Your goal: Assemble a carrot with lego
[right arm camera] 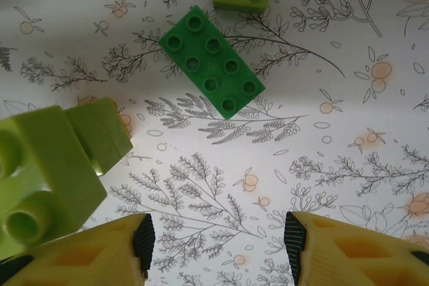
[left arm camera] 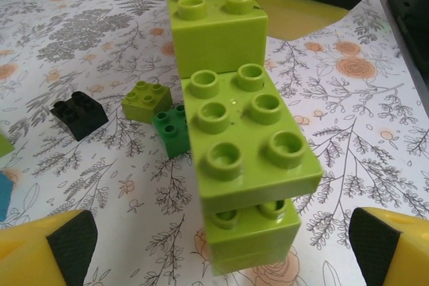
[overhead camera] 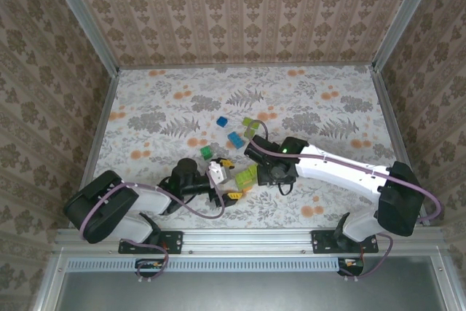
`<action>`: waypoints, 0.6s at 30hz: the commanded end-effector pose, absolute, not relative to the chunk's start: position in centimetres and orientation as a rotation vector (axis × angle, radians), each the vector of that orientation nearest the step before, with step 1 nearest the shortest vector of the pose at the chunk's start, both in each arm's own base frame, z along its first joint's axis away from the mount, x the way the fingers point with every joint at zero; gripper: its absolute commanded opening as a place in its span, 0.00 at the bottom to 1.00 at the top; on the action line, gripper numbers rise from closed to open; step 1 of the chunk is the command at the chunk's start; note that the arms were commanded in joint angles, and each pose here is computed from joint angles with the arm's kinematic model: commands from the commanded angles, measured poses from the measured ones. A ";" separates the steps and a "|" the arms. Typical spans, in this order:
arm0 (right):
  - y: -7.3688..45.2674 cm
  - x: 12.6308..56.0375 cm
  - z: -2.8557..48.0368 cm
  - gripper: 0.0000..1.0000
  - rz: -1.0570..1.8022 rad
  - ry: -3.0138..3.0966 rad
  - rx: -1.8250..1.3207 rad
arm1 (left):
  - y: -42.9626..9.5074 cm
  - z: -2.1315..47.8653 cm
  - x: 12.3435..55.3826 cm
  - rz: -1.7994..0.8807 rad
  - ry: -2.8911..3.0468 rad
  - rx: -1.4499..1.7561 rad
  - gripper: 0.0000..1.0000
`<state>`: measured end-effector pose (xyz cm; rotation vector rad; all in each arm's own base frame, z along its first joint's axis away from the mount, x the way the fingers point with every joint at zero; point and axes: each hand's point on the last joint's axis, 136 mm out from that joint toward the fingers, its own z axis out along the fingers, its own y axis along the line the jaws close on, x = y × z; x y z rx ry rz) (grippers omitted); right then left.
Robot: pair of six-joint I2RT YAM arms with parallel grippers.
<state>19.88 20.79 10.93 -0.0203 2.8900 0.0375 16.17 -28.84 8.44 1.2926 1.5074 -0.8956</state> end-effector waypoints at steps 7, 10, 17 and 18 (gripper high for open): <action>20.1 22.4 10.1 0.56 -0.008 2.867 -0.014 | -28.8 8.9 16.5 -0.891 1.500 1.262 1.00; 19.8 23.1 10.1 0.56 -0.007 2.861 0.000 | -28.8 8.9 16.4 -0.894 1.498 1.267 1.00; 20.2 24.5 10.1 0.56 0.008 2.857 0.000 | -28.9 8.8 16.4 -0.898 1.495 1.274 1.00; 20.3 24.7 10.1 0.56 0.012 2.857 -0.001 | -28.9 8.8 16.4 -0.898 1.495 1.273 1.00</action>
